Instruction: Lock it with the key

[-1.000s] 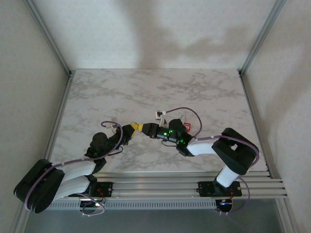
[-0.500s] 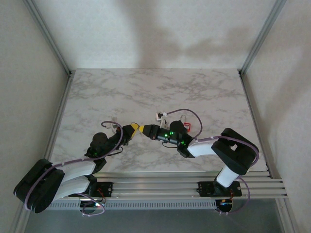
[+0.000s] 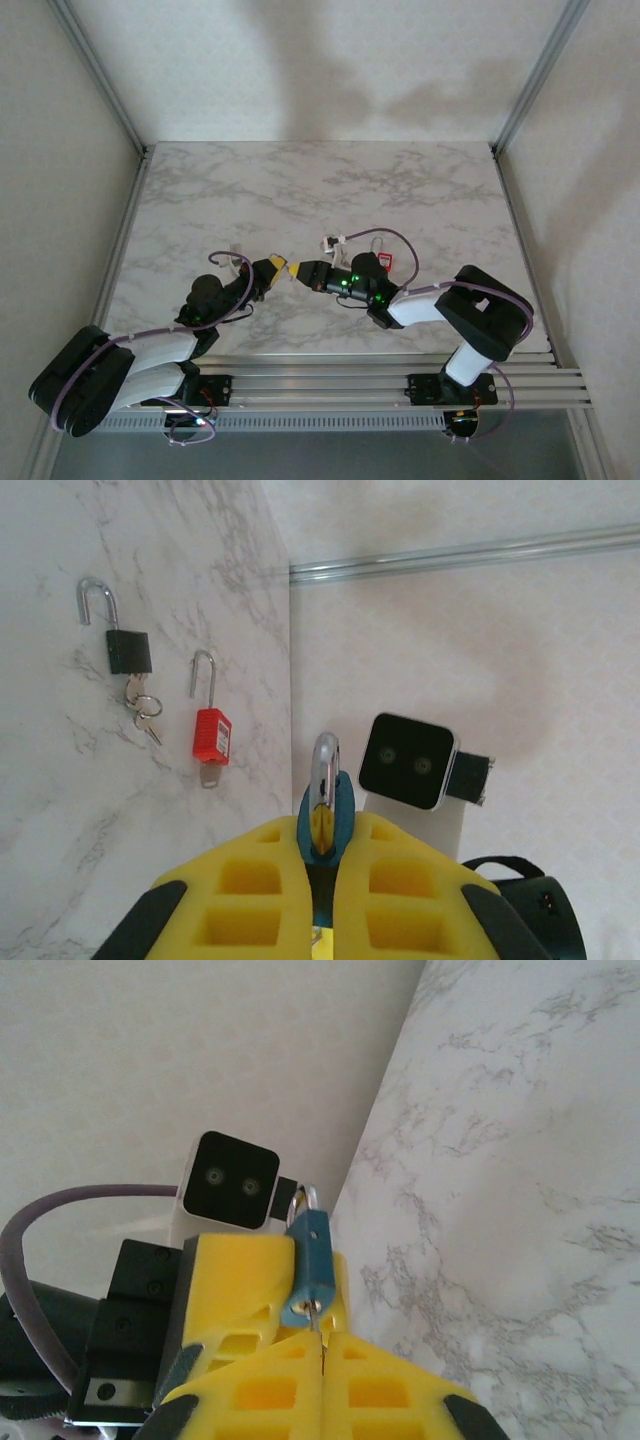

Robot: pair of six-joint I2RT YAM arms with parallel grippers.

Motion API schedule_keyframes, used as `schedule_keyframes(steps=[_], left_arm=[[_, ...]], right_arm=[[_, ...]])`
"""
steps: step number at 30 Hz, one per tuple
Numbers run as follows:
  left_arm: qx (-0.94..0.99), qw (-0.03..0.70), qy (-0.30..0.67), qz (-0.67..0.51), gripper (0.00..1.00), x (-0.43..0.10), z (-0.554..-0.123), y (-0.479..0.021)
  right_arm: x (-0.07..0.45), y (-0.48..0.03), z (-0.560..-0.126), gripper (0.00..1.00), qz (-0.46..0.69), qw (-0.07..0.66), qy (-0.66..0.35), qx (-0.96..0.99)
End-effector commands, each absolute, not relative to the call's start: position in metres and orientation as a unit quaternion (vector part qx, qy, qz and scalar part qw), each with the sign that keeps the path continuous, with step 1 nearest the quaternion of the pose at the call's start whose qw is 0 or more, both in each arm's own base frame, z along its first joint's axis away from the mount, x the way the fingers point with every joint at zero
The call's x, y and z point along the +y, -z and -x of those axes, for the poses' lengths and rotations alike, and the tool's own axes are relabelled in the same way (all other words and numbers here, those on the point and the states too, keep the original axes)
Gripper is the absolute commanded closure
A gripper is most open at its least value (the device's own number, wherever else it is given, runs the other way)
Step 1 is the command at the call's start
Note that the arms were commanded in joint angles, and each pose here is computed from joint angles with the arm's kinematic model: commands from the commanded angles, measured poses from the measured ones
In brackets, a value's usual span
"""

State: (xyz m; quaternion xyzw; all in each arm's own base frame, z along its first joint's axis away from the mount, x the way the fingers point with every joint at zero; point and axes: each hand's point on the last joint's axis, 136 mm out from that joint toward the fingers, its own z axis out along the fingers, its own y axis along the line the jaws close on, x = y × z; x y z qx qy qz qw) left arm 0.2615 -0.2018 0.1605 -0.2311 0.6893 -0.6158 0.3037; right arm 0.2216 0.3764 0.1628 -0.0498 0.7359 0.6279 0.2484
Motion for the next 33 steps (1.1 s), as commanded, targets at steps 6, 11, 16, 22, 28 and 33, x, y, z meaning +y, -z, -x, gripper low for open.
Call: schedule_keyframes(steps=[6,11,16,22,28,33], left_arm=[[0.677,0.334,0.609,0.243,1.00,-0.193,-0.269,-0.165],[0.688,0.333,0.600,0.238,1.00,-0.195,-0.270,-0.158],[0.723,0.327,0.569,0.216,1.00,-0.199,-0.273,-0.143],[0.788,0.307,0.510,0.157,1.00,-0.209,-0.276,-0.114],[0.822,0.256,0.494,0.120,1.00,-0.218,-0.277,-0.080],[0.831,0.204,0.504,0.114,1.00,-0.224,-0.281,-0.053]], right_arm=[[0.368,-0.172,-0.207,1.00,0.057,0.249,-0.639,0.725],[0.359,-0.179,-0.202,1.00,0.061,0.261,-0.635,0.725],[0.340,-0.180,-0.195,1.00,0.077,0.283,-0.598,0.746],[0.310,-0.194,-0.190,1.00,0.092,0.330,-0.546,0.764],[0.286,-0.205,-0.183,1.00,0.099,0.360,-0.521,0.768],[0.276,-0.208,-0.177,1.00,0.102,0.368,-0.513,0.769]])
